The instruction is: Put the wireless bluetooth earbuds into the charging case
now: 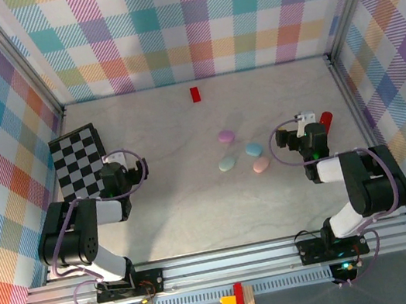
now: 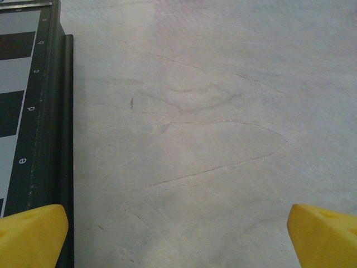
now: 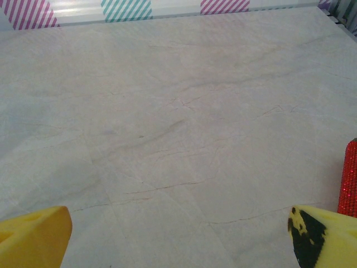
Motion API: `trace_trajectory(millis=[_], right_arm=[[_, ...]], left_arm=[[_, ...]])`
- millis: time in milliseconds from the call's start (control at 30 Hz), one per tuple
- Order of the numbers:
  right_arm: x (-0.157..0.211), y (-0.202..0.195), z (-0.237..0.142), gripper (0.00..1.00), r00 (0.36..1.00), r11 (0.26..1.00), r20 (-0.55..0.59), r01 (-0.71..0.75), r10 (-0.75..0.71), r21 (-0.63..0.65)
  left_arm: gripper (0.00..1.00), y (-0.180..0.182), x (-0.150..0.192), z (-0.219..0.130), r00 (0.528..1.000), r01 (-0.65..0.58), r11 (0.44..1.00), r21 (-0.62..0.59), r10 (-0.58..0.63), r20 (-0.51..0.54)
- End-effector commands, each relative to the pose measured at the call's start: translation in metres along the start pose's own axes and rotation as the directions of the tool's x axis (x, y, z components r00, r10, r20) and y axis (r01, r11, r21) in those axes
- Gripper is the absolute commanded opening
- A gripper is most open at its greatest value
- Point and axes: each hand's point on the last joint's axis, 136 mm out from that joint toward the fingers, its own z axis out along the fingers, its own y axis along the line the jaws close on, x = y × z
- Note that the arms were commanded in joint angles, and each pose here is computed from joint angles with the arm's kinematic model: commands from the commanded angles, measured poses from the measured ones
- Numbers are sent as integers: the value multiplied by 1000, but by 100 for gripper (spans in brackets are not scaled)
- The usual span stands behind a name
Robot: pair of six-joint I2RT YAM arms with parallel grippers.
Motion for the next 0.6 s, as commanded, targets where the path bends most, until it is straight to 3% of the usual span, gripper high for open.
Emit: trace_trajectory(millis=[0, 567], right_arm=[[-7, 2, 1, 99, 1000, 1000, 30, 0, 0, -17], [-7, 2, 0, 99, 1000, 1000, 31, 5, -4, -16]], left_arm=[[100, -10, -12, 3, 999, -7, 999, 47, 5, 39], [100, -9, -12, 3, 999, -7, 999, 47, 6, 41]])
